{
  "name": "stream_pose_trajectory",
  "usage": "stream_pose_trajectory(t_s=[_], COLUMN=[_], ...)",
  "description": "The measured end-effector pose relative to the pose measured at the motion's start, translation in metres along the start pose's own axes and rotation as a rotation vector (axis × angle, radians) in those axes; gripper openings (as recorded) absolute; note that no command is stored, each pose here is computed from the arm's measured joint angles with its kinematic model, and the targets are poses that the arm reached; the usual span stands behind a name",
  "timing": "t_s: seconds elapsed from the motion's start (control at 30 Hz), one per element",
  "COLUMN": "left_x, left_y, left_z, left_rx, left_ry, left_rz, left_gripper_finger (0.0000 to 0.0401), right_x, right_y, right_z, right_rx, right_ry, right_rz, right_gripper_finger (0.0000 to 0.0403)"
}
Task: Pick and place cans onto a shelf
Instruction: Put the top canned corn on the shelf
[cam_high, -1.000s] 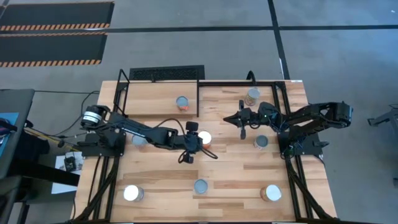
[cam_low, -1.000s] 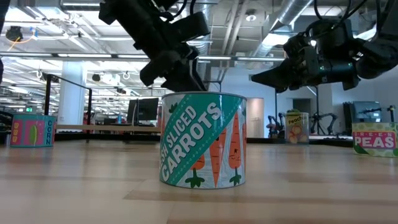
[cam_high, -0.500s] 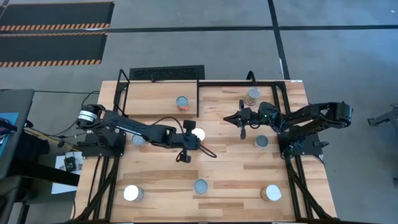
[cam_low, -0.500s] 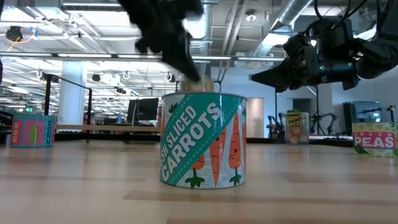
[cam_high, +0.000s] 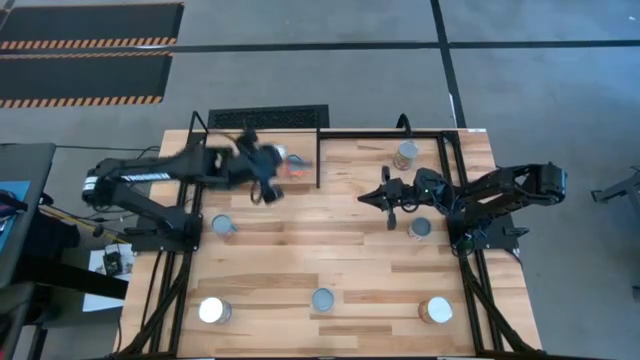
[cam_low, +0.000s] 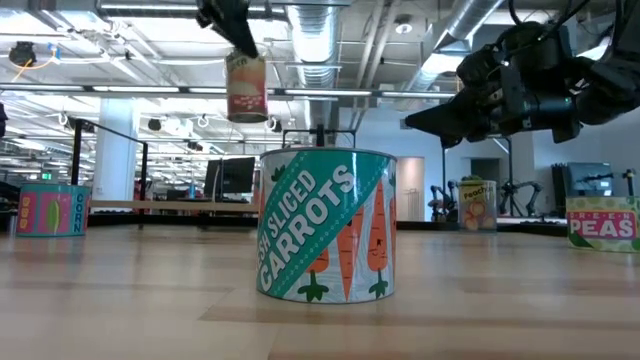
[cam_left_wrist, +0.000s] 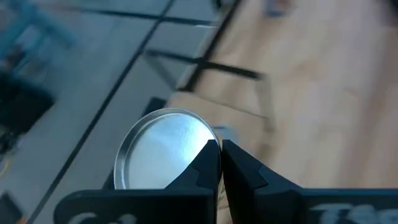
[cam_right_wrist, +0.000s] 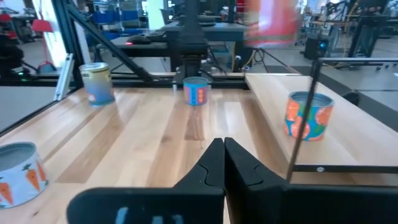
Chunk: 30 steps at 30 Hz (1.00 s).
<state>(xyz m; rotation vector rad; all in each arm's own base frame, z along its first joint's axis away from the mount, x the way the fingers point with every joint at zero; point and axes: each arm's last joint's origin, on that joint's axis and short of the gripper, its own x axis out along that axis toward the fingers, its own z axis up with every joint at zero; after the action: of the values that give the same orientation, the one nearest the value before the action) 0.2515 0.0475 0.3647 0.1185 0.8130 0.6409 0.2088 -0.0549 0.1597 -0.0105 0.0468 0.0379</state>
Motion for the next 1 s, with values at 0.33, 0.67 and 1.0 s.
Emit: stream_pose_trajectory(t_s=[0.33, 0.67, 1.0], left_x=[0.087, 0.15, 0.174], left_y=[0.105, 0.118, 0.122], left_z=[-0.034, -0.064, -0.069], left_rx=[-0.222, -0.195, -0.216], left_ry=[0.097, 0.176, 0.187], left_rz=[0.073, 0.036, 0.054], left_gripper_finger=[0.0, 0.0, 0.0], right_x=[0.001, 0.001, 0.003], right_y=[0.002, 0.003, 0.011], right_z=[0.001, -0.001, -0.001], right_rx=[-0.007, 0.0, -0.001], right_ry=[-0.004, 0.008, 0.008], right_rz=[0.008, 0.01, 0.029], right_gripper_finger=[0.0012, 0.0012, 0.0012])
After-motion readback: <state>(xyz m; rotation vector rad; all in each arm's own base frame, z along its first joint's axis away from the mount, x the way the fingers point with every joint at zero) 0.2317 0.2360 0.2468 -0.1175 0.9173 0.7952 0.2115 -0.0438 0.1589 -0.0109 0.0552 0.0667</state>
